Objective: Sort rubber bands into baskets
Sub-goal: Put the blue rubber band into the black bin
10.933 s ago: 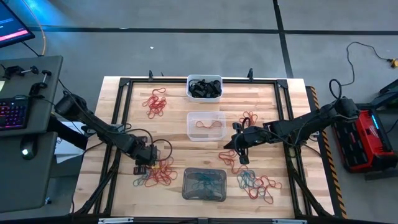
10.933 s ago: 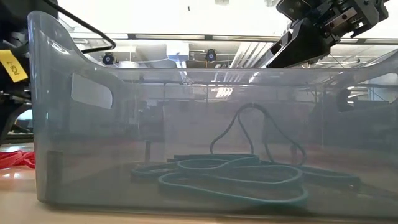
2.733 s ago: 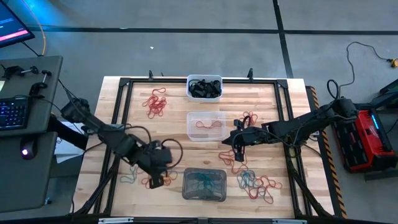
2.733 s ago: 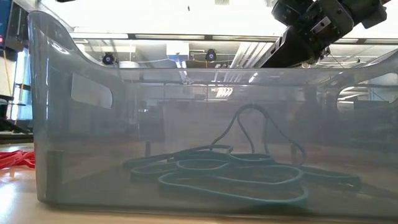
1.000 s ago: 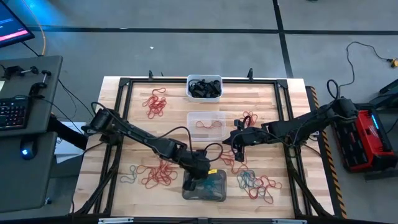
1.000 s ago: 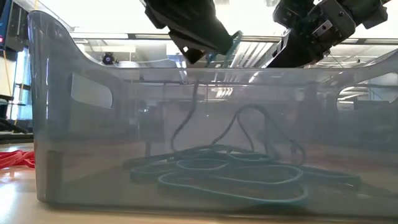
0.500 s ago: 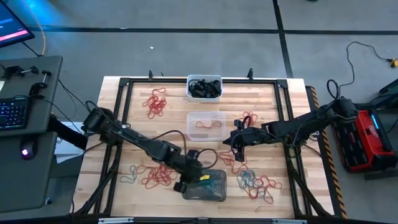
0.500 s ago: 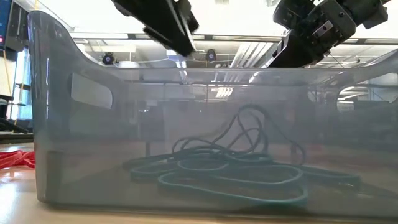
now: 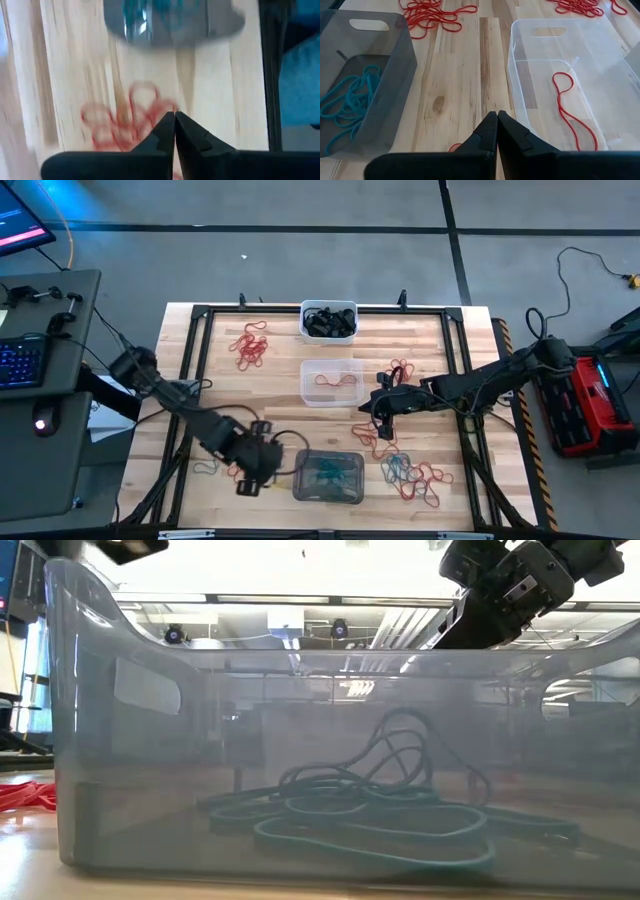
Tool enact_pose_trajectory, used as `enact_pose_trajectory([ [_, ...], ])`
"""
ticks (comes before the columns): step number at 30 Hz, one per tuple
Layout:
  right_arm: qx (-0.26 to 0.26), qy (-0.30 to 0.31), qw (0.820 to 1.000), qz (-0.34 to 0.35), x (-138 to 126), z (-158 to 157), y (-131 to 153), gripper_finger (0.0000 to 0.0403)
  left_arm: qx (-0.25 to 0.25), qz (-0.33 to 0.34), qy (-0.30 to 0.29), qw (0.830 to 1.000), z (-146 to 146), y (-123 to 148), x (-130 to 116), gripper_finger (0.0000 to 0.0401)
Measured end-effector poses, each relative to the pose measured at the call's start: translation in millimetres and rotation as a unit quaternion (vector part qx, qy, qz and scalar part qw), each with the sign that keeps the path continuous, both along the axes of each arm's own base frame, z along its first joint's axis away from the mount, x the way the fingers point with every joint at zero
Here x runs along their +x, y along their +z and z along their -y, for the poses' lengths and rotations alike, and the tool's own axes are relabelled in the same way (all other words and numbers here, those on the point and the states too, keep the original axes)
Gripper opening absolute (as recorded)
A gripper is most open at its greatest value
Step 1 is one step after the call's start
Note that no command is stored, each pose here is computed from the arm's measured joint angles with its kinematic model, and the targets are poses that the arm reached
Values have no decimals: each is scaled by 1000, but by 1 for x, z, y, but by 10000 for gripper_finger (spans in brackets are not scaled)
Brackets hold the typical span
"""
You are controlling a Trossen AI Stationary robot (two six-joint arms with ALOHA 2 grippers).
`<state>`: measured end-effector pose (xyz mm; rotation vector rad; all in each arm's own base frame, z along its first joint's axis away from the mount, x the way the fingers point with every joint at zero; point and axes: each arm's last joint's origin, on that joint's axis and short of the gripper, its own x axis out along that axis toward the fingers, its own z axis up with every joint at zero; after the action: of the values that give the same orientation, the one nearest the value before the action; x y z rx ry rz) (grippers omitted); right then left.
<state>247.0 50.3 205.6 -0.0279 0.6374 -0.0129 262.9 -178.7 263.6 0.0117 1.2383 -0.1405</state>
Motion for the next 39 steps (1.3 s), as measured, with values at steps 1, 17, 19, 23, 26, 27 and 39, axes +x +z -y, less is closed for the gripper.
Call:
enact_pose_trajectory([
  [1,1,0,1000,0,0,0,0,0,2,-13,9,1000,2,0,-6,3],
  [17,-3,3,1000,-1,0,0,0,0,-26,-156,146,976,30,-41,-90,0],
  [19,-3,3,1000,-1,0,0,0,0,-38,-165,160,973,32,-48,-94,1],
  [23,-3,3,1000,-1,0,0,0,0,-46,-172,202,963,31,-62,-99,16],
  [26,-3,3,1000,-1,0,0,0,0,-44,-185,240,952,28,-75,-104,41],
  [27,-3,3,1000,-1,0,0,0,0,-41,-189,252,948,26,-78,-106,51],
  [39,-2,2,1000,-2,0,0,0,0,-38,-201,311,928,9,-120,-120,125],
])
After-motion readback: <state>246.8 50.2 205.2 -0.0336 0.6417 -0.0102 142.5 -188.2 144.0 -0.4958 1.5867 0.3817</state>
